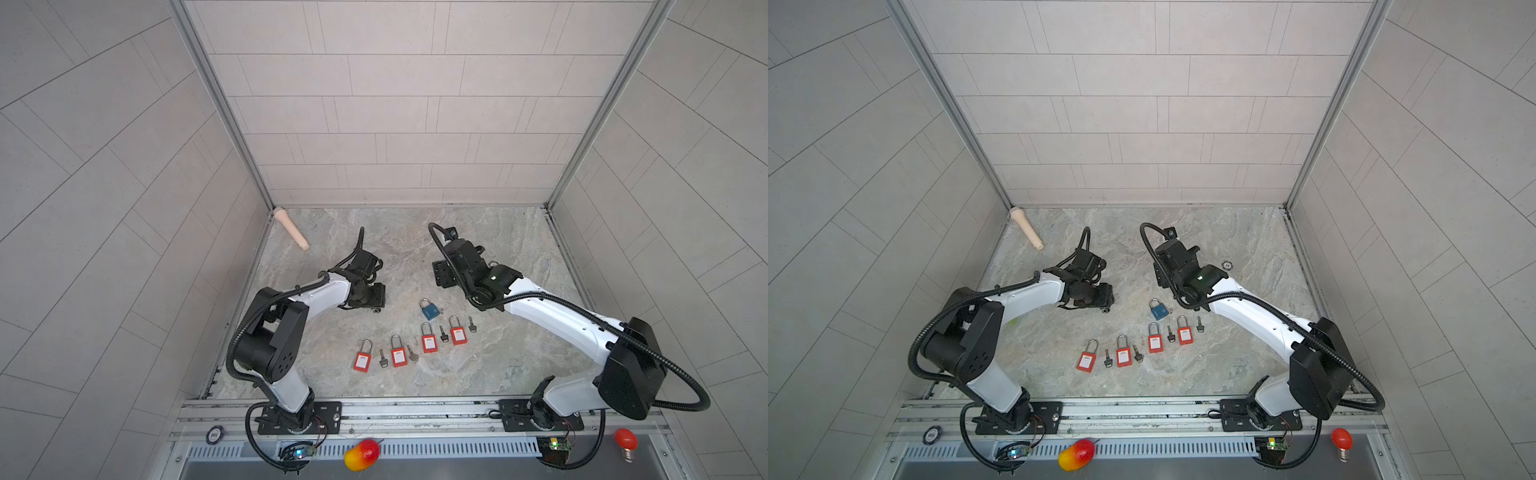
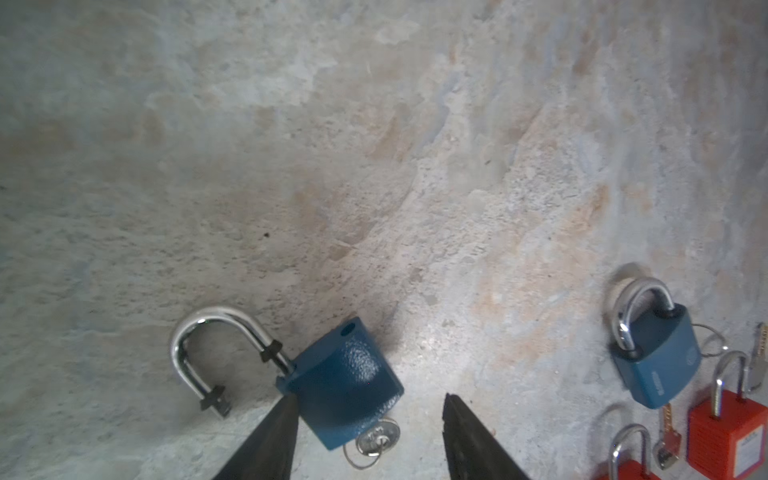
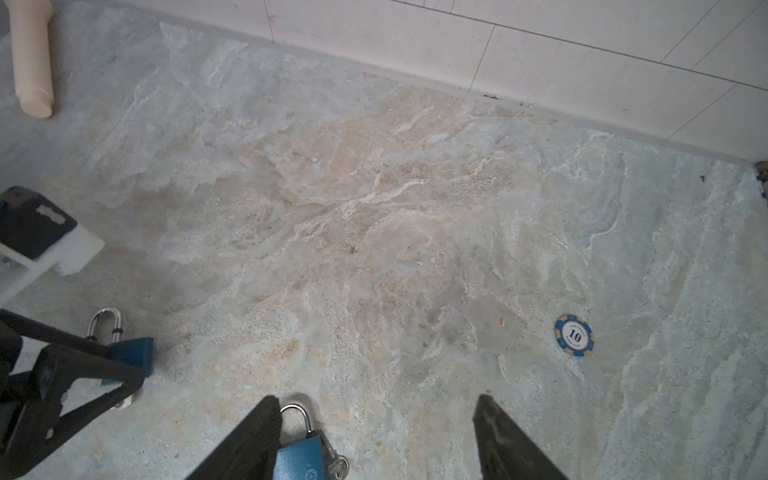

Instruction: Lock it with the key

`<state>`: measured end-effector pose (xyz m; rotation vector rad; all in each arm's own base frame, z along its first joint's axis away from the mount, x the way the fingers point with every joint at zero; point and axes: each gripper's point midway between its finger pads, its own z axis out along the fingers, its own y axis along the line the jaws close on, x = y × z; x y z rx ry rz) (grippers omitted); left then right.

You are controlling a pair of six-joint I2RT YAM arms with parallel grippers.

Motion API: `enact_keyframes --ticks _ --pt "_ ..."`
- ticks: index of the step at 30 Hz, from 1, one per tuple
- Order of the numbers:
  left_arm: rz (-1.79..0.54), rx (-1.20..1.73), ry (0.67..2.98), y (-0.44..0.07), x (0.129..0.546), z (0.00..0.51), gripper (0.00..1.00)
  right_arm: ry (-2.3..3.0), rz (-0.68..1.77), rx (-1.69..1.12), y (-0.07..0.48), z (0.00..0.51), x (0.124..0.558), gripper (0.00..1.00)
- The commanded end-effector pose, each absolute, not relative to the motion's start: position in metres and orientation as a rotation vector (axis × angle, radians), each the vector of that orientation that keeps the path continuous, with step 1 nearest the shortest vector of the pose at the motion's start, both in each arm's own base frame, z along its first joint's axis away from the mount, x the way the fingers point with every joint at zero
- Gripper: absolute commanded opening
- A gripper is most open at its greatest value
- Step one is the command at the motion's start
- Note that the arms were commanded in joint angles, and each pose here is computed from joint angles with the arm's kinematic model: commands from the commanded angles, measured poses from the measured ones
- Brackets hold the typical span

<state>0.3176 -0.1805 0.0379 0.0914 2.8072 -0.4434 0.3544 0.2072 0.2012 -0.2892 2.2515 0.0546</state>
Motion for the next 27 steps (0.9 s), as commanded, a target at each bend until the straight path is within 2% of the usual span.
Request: enact_keyframes --ticks 1,3,6,13,19,27 --pt "-0.467 0.079 2.726 -0.185 0.33 0.066 0.62 2.254 -0.058 -0.471 0.224 0.211 0.351 0.75" --pt "-0.445 0.081 2.675 -0.18 0.334 0.081 0.62 2.267 -0.147 -0.569 0.234 0.205 0.346 0.75" --pt "-0.38 0.032 2.644 -0.166 0.338 0.088 0.63 2.306 -0.149 -0.621 0.253 0.191 0.344 0.75" --pt "-0.523 0.181 2.807 -0.195 0.332 0.05 0.63 2.336 -0.082 -0.66 0.285 0.184 0.34 0.73" --pt "-0.507 0.212 2.838 -0.194 0.331 0.036 0.63 2.301 -0.238 -0.728 0.287 0.191 0.329 0.71" --pt "-0.616 0.116 2.889 -0.199 0.31 0.03 0.63 2.327 -0.216 -0.657 0.284 0.191 0.325 0.7"
